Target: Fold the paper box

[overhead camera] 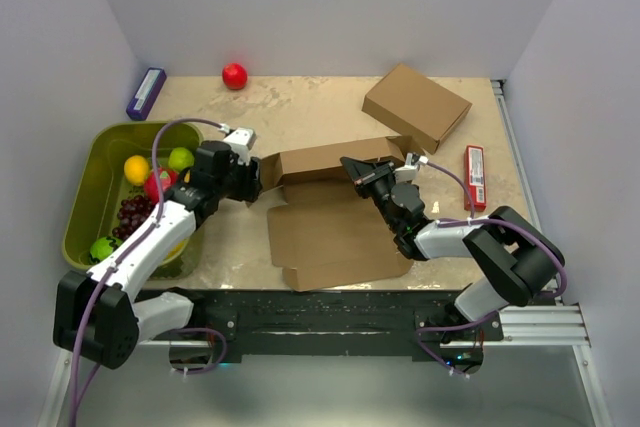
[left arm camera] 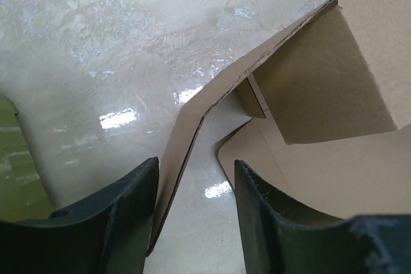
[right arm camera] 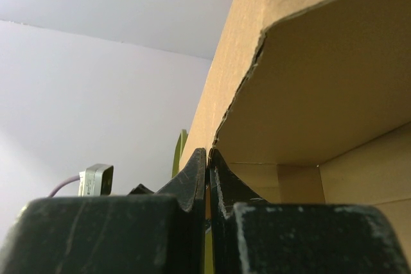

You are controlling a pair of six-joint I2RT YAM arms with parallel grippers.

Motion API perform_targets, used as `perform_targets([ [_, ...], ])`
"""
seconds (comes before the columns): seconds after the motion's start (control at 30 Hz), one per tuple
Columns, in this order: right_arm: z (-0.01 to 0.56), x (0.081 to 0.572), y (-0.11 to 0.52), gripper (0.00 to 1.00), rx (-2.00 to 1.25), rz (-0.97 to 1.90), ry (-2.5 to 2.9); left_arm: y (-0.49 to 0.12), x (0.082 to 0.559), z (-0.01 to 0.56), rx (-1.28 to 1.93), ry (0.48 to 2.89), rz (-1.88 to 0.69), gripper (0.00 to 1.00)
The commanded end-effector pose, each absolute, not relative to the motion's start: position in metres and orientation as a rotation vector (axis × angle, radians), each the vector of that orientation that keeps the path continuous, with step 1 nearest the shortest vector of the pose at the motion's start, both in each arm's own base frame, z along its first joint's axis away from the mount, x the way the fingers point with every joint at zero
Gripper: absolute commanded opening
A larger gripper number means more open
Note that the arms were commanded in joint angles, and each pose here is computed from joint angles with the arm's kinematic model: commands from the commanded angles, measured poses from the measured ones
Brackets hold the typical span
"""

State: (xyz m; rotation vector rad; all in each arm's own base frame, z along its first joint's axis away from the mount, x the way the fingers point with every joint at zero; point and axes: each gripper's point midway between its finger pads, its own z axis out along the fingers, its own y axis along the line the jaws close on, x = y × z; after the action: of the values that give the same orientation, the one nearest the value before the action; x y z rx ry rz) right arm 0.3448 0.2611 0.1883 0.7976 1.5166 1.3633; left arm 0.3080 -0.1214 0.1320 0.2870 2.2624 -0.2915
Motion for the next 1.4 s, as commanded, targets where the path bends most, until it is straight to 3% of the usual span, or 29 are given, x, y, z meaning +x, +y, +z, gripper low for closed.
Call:
perform_targets([
  [0.0, 0.176, 0.345, 0.255, 0.0, 0.796, 1.308, 1.547, -0.128, 0.299, 0.132, 0.253, 2.253, -0.375, 0.57],
  [0.13, 0.174, 0.346, 0.256, 0.0, 0.793, 1.305, 1.552, -0.125, 0.294, 0.121, 0.256, 2.283, -0.361, 0.62],
  [0.2, 0.173, 0.346, 0.258, 0.0, 0.792, 1.31, 1.556, -0.124, 0.294, 0.121, 0.263, 2.29, -0.352, 0.5],
  [0.23, 0.174, 0.346, 0.258, 0.0, 0.791, 1.311, 1.555, -0.125, 0.294, 0.123, 0.265, 2.286, -0.356, 0.36],
  [0.33, 0.174, 0.347, 0.258, 0.0, 0.79, 1.308, 1.555, -0.129, 0.298, 0.138, 0.265, 2.246, -0.381, 0.17],
  [0.37, 0.173, 0.347, 0.259, 0.0, 0.788, 1.305, 1.56, -0.131, 0.3, 0.146, 0.264, 2.228, -0.391, 0.15],
  [0.73, 0.165, 0.348, 0.257, 0.0, 0.775, 1.264, 1.577, -0.15, 0.301, 0.175, 0.256, 2.192, -0.526, 0.07],
  [1.37, 0.152, 0.347, 0.259, 0.0, 0.758, 1.236, 1.606, -0.179, 0.295, 0.183, 0.17, 2.133, -0.74, 0.06],
])
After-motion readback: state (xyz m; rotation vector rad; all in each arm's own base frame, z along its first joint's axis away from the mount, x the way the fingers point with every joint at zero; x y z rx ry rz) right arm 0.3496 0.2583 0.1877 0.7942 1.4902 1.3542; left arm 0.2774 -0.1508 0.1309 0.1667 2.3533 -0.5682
